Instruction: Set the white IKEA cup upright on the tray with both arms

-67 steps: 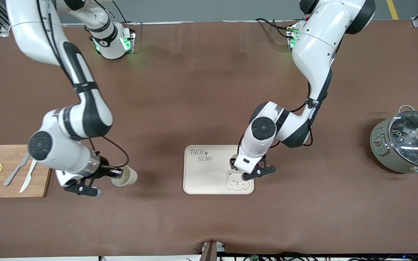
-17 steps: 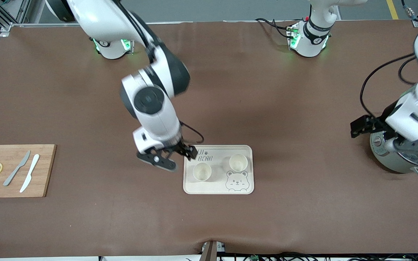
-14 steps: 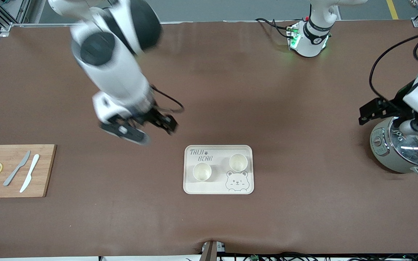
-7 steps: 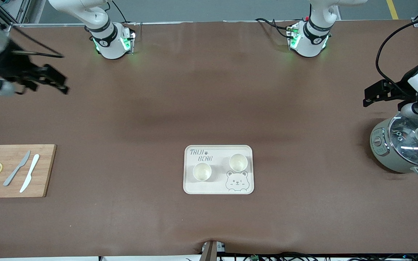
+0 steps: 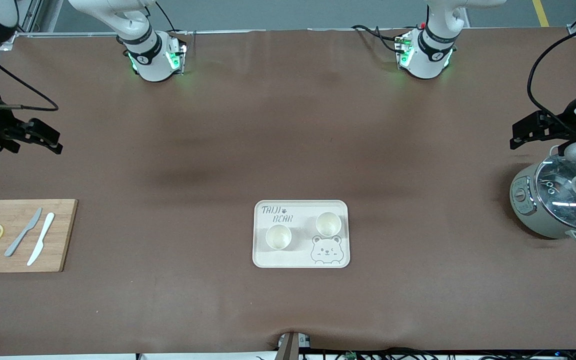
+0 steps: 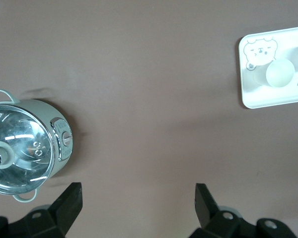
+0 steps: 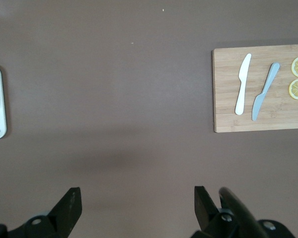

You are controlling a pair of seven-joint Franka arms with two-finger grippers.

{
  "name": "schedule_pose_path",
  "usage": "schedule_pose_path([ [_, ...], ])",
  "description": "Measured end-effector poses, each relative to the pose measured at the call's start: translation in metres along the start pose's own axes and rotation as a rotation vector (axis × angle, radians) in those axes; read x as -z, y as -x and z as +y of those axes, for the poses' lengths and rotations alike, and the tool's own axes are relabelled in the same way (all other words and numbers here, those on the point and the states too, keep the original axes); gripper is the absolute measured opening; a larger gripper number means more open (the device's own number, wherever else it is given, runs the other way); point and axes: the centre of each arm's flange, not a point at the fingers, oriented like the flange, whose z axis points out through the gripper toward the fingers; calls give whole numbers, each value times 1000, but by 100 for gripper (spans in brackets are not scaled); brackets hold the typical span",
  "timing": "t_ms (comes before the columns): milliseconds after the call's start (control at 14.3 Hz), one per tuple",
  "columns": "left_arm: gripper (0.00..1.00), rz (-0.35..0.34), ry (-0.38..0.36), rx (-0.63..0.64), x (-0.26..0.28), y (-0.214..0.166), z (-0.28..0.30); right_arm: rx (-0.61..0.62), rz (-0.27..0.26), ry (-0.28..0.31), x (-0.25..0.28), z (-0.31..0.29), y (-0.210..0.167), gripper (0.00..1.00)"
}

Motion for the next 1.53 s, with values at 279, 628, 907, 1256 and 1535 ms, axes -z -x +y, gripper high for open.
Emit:
schedule_pose_path([
  [279, 100, 10, -2, 4, -2, -2, -4, -8, 13, 7, 6, 7, 1, 100],
  [628, 100, 31, -26, -25, 0, -4, -7, -5, 85, 13, 42, 26, -4, 100],
  [907, 100, 33, -66, -37, 1, -4, -10, -27, 93, 20, 58, 39, -3, 100],
  [1256, 100, 27, -66, -38, -2, -4, -10, -50, 104, 24, 72, 58, -1, 100],
  [1535, 100, 38, -68, -56, -1, -6, -10, -47, 103, 24, 71, 56, -2, 100],
])
